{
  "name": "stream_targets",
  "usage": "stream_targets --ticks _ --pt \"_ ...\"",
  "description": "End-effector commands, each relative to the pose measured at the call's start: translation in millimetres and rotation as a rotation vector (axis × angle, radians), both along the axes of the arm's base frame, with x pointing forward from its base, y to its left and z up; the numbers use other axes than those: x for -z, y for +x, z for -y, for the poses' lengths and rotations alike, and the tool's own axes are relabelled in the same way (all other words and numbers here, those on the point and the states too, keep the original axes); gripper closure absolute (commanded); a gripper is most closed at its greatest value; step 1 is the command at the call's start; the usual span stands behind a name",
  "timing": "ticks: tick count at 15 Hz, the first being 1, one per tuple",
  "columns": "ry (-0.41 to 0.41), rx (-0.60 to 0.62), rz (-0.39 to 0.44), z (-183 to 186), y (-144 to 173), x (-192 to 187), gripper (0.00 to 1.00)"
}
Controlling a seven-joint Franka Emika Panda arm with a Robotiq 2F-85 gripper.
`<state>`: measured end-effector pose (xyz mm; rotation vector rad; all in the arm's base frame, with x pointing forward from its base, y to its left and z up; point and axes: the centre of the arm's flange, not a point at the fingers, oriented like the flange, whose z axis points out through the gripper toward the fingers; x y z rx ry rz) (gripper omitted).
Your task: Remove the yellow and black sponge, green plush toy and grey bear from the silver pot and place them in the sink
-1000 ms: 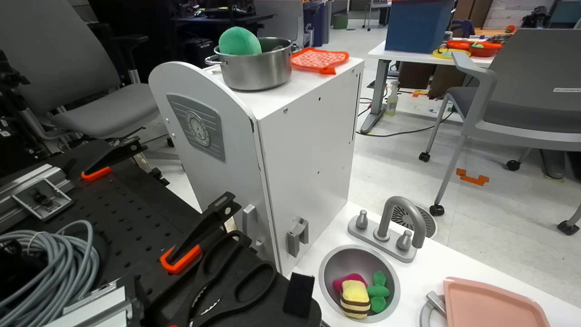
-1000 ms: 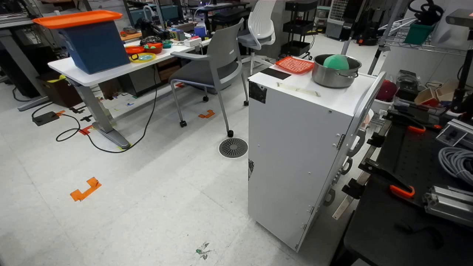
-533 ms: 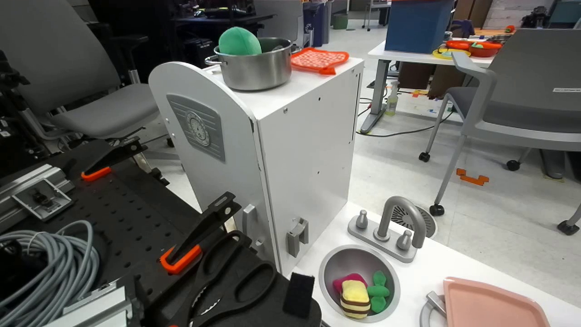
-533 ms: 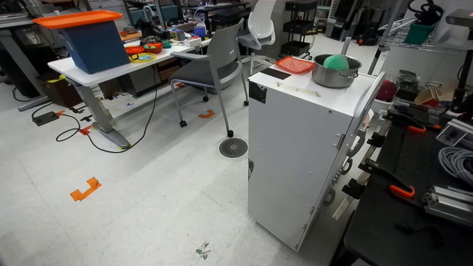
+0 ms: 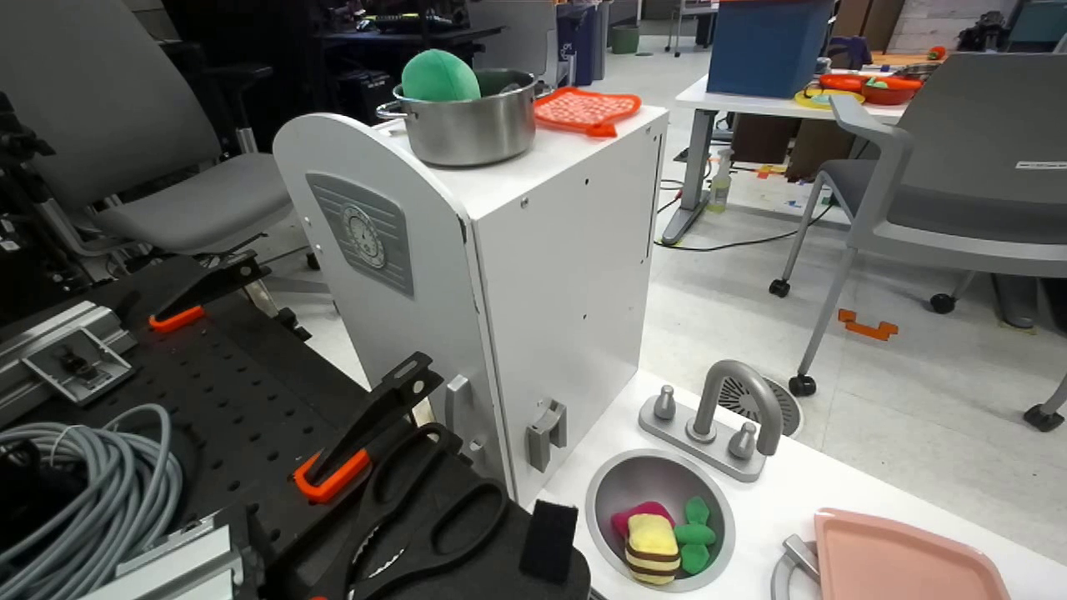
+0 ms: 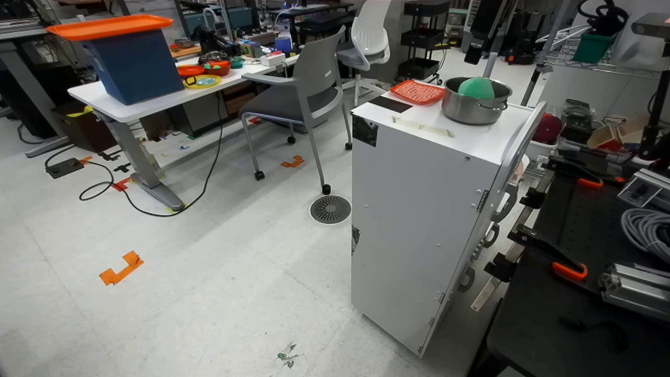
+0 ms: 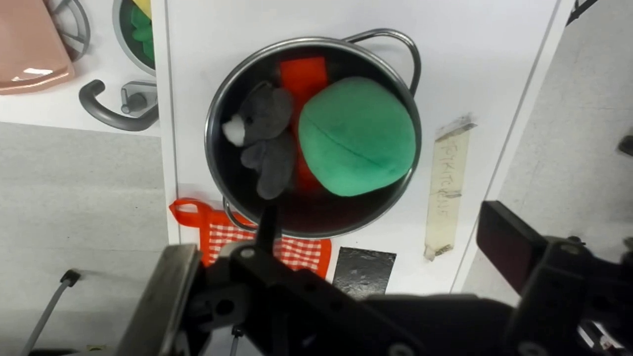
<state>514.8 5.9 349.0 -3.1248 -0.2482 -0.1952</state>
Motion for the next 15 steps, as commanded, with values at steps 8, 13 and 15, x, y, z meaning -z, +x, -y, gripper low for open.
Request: stream_targets --ticks 8,13,15 --pt "0.003 -0.002 -0.039 2 0 15 0.00" --pt "0.007 0.015 -0.075 10 2 27 0.00" --pt "0.006 0.017 -0.084 11 2 31 0.00"
